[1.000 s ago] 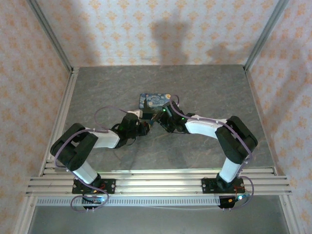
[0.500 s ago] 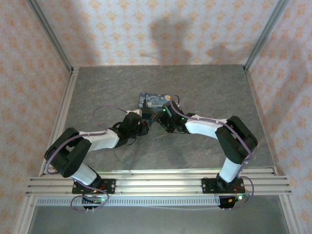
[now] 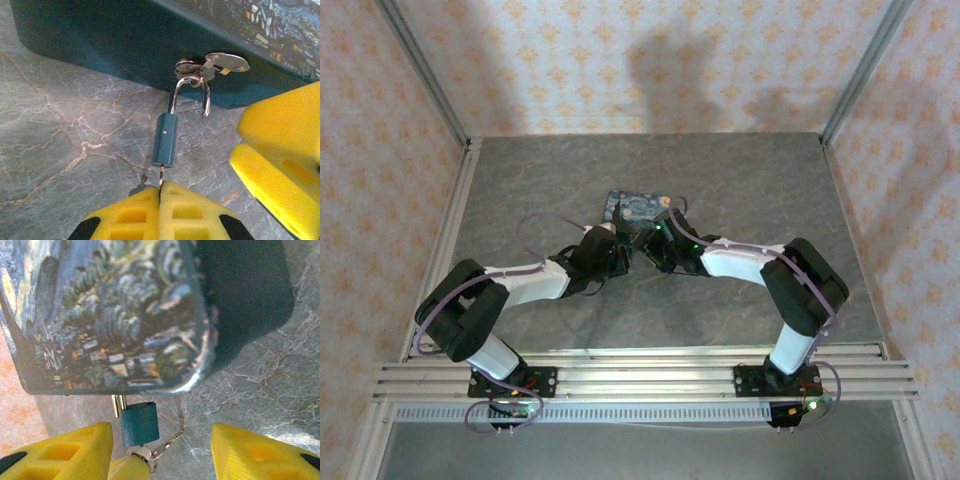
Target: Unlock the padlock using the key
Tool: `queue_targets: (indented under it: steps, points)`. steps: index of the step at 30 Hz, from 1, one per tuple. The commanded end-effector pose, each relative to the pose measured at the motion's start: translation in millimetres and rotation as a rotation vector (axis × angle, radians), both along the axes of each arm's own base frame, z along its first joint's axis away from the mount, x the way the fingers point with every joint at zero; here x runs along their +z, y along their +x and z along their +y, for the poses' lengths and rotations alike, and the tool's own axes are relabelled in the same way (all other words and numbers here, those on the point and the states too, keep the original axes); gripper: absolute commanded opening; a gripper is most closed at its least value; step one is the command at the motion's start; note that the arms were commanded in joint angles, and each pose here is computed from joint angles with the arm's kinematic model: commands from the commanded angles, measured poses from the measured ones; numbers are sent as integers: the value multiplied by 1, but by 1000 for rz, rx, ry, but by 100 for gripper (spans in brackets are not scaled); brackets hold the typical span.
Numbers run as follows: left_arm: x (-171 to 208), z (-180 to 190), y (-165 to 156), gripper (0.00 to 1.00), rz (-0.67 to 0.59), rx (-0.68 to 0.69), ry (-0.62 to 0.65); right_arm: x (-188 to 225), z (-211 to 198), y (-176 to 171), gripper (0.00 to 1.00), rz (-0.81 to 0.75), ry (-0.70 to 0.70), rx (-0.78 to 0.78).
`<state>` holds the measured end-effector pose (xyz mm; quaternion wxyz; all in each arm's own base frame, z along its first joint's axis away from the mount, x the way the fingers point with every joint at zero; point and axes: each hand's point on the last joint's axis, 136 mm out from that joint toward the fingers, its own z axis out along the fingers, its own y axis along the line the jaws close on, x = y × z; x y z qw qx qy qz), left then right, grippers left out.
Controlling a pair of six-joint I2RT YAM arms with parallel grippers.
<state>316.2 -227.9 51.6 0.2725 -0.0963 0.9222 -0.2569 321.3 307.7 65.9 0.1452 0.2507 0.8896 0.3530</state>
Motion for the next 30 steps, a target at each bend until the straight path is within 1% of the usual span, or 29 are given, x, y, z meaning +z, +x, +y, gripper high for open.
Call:
queue_targets:
  steps: [1,6,10,13,17,20,23,27,30]
  points:
    - [3,-10,8,0,17,-7,-78,2,9,3,55,-22,66,-4]
    - [0,-9,15,0,51,24,-206,-5,9,4,56,-21,73,-14]
    - [0,-7,18,0,77,31,-266,1,6,6,59,-54,103,-47]
    - [1,-1,17,0,85,35,-246,9,1,8,61,-81,105,-68]
    - [6,10,18,0,53,34,-161,8,-8,5,61,-48,61,-97]
    - [7,14,19,0,39,43,-141,8,-7,3,57,-26,42,-86]
    - [6,15,19,0,31,68,-134,9,-8,4,49,-25,31,-87]
    - [6,18,19,0,8,133,-86,11,-11,4,39,-29,-33,-59]
    - [10,14,21,0,-15,147,-56,14,-14,4,36,-34,-72,-39]
